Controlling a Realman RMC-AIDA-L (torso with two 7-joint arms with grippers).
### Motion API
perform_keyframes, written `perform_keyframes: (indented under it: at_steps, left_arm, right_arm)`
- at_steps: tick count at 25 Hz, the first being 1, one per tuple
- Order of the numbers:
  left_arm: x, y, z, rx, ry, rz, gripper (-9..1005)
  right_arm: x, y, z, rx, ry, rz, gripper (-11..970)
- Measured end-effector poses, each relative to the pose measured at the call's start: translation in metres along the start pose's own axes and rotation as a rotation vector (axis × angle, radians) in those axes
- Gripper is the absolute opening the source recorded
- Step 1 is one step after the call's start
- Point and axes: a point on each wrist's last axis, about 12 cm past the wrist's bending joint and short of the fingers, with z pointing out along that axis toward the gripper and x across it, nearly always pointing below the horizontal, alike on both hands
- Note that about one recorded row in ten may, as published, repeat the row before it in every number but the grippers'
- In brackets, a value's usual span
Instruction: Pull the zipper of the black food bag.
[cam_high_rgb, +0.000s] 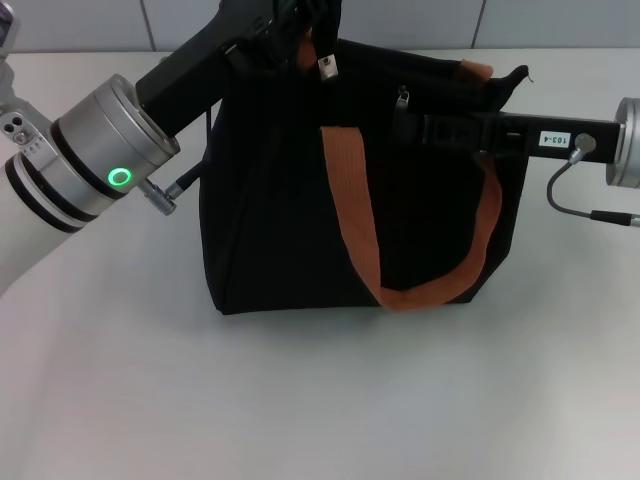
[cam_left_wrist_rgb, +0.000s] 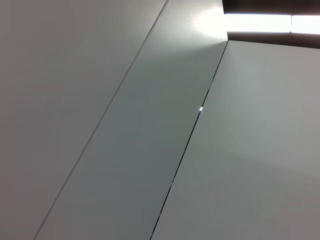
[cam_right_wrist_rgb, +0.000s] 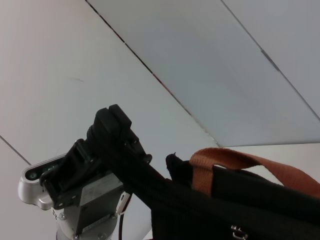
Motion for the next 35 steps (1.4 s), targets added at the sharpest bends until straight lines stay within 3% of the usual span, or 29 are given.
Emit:
perform_keyframes:
  at_steps: [10, 18, 35]
  left_arm:
    - [0.0015, -0.0009, -0.0005, 0.0, -0.001, -0.009, 24]
    - [0.0023, -0.0013, -0.0014, 0.0, 0.001, -0.013, 24]
    - [0.0032, -0.0025, -0.0031, 0.004, 0.001, -0.018, 23]
  right_arm:
    - [0.0018, 0.0, -0.0018, 0.001, 0.009, 0.008, 107]
    - [0.0022, -0.0001, -0.0024, 0.001, 0.005, 0.014, -2]
    - [0.002, 0.0022, 0.0061, -0.013, -0.001, 0.011, 102]
